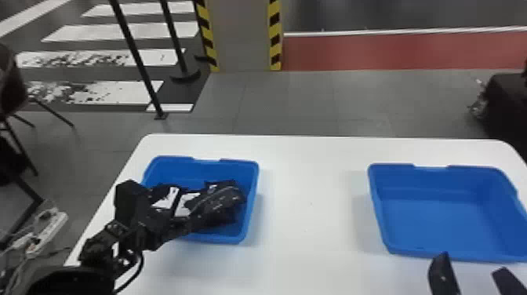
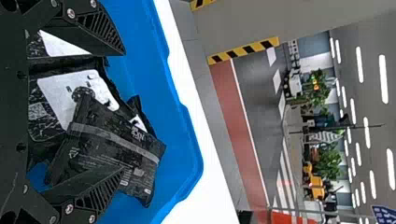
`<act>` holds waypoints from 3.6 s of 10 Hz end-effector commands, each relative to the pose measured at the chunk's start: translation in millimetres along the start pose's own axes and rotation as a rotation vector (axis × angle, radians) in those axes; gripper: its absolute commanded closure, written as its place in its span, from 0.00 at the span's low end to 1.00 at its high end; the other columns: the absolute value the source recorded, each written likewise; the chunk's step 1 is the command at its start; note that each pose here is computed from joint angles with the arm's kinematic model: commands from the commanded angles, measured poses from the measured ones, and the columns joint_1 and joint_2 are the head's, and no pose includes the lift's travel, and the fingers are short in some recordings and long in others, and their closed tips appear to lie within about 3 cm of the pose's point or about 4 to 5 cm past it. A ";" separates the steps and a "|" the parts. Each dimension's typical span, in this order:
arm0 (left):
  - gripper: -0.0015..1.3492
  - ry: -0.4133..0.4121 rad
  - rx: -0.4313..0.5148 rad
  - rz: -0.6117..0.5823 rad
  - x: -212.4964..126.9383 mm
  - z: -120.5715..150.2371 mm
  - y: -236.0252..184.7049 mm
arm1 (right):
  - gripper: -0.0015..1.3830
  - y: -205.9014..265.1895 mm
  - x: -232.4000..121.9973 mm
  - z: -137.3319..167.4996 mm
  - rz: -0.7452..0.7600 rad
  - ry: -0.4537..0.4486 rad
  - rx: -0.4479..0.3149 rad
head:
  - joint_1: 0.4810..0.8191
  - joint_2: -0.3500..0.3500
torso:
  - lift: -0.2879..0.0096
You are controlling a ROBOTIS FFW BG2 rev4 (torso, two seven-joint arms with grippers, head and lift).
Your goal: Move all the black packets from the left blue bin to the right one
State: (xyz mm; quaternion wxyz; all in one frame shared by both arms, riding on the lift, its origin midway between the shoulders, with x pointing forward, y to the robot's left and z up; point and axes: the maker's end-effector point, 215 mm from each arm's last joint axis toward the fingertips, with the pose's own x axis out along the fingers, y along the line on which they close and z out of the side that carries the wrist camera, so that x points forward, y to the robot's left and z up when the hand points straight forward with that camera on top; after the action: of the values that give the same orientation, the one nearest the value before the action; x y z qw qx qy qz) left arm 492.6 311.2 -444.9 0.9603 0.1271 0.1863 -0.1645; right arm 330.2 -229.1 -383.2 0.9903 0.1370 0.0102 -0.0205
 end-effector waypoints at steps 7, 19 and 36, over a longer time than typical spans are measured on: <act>0.65 0.079 -0.085 -0.234 57.7 -31.9 -29.3 | 0.17 0.2 1.4 -2.9 -0.002 0.002 0.004 | 0.63 0.59 | 0.60; 0.75 0.084 -0.132 -0.291 56.4 -28.7 -44.8 | 0.17 -0.1 1.3 -5.7 0.002 0.007 0.014 | 0.63 0.56 | 0.60; 0.89 -0.176 -0.245 -0.872 -16.0 129.4 -210.4 | 0.18 156.1 82.3 -16.9 0.630 0.166 0.173 | 0.63 0.52 | 0.60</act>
State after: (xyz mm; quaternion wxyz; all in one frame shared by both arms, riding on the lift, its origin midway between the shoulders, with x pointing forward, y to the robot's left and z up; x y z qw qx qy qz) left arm 442.2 90.3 -361.6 0.8263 -0.0848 0.1592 -0.5336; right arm 414.8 -83.0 -354.6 0.9327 0.2127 0.0319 0.2894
